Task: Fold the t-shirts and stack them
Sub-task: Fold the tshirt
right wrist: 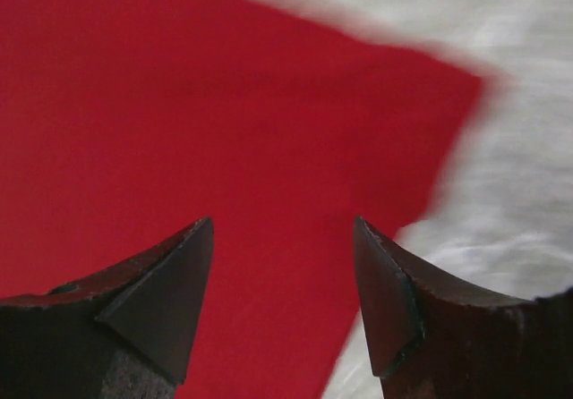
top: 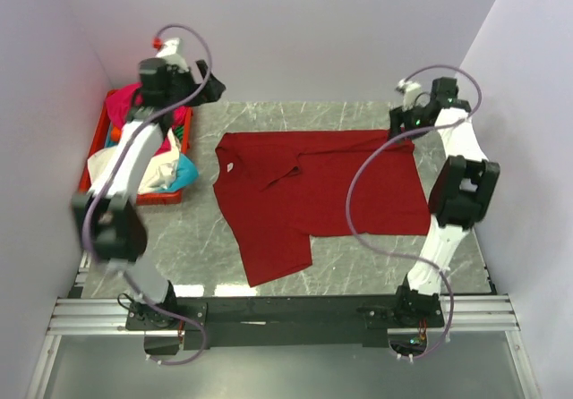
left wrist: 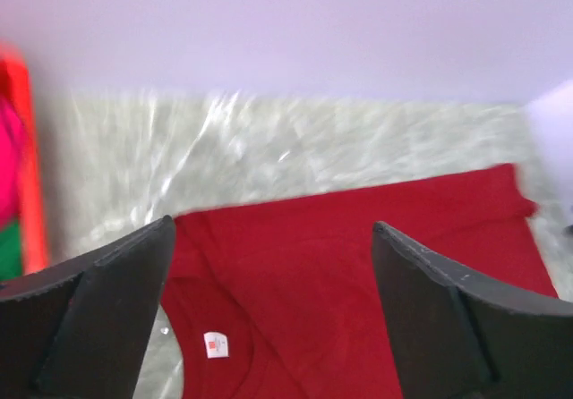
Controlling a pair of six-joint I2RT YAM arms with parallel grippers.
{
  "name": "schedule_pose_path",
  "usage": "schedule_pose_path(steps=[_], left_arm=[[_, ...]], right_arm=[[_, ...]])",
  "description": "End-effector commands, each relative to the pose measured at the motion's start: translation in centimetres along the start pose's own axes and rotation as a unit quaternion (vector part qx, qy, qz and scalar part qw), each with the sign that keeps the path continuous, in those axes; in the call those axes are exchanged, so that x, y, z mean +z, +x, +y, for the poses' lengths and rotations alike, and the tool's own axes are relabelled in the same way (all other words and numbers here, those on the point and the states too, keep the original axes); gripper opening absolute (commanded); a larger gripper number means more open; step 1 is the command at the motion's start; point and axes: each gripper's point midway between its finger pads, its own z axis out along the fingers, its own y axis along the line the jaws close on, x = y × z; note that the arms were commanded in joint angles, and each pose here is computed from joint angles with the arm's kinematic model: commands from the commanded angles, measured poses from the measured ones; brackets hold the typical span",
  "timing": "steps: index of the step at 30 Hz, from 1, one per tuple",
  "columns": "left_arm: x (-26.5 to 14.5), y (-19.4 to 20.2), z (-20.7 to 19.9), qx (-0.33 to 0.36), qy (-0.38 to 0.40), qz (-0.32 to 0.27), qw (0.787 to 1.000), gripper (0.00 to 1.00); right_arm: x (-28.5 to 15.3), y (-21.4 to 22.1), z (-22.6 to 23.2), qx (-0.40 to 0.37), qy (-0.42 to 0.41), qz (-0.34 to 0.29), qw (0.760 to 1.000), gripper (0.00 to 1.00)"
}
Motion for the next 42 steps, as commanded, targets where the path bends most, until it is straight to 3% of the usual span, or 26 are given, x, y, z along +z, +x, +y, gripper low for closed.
schedule_pose_path(steps=[1,2,4,5,6,7,8,9,10,11,13,14,17,18,23,26,32,42], left_arm=[[-5.5,-2.9,-3.0,0.06,0.058,-0.093,0.992,0.99],[-7.6,-3.3,-3.9,0.07,0.083,-0.106,0.988,0.99],[-8.8,0.8,-4.8,0.077,0.138,-0.057,0.986,0.99],[-9.6,1.6,-5.5,0.09,0.156,-0.049,0.982,0.97],[-11.0,3.7,-6.4,0.098,0.171,-0.028,0.98,0.94],[-11.6,5.7,-6.6,0.136,0.172,-0.006,0.976,0.92],[-13.5,7.1,-10.1,0.183,0.198,-0.008,0.963,0.9],[-13.9,9.9,-10.6,0.216,0.198,0.012,0.956,0.9],[-14.3,11.4,-10.9,0.3,0.192,0.011,0.934,0.9],[-16.5,14.5,-13.9,0.342,0.24,0.029,0.908,0.87],[-18.1,19.7,-13.9,0.419,0.276,0.066,0.862,0.83],[-18.9,22.0,-13.2,0.443,0.272,0.098,0.848,0.81],[-22.0,27.8,-13.6,0.52,0.323,0.126,0.78,0.77],[-23.8,30.7,-13.3,0.544,0.357,0.157,0.743,0.71],[-26.8,37.7,-12.5,0.596,0.417,0.227,0.648,0.56],[-27.5,40.9,-11.5,0.618,0.42,0.277,0.604,0.57],[-27.5,44.3,-9.5,0.647,0.397,0.344,0.553,0.51],[-25.4,46.1,-7.9,0.67,0.345,0.37,0.543,0.47]], right_arm=[[-4.5,1.3,10.8,-0.183,-0.163,-0.03,0.969,0.7],[-5.3,4.0,14.3,-0.212,-0.189,-0.018,0.959,0.7],[-6.2,5.9,17.1,-0.286,-0.201,-0.031,0.936,0.7],[-6.0,9.4,19.2,-0.298,-0.23,-0.014,0.927,0.7],[-8.1,9.3,21.2,-0.343,-0.233,-0.043,0.909,0.7],[-8.5,11.7,22.8,-0.37,-0.259,-0.051,0.891,0.71],[-10.5,11.4,23.8,-0.401,-0.251,-0.088,0.877,0.73],[-11.1,12.0,24.3,-0.417,-0.252,-0.102,0.867,0.75],[-11.8,12.9,24.9,-0.448,-0.257,-0.113,0.849,0.77],[-12.8,14.3,25.8,-0.467,-0.261,-0.13,0.835,0.81],[-13.4,16.1,26.2,-0.489,-0.259,-0.134,0.822,0.83],[-13.8,17.1,26.4,-0.49,-0.254,-0.132,0.823,0.84],[-13.9,18.9,26.1,-0.471,-0.244,-0.118,0.839,0.83],[-14.2,19.1,26.1,-0.47,-0.238,-0.122,0.841,0.83],[-14.0,19.7,23.7,-0.411,-0.205,-0.109,0.881,0.82],[-14.3,19.6,23.1,-0.38,-0.22,-0.102,0.893,0.8],[-14.3,20.3,22.4,-0.344,-0.236,-0.088,0.904,0.77],[-14.3,21.0,22.2,-0.34,-0.235,-0.091,0.906,0.77]])
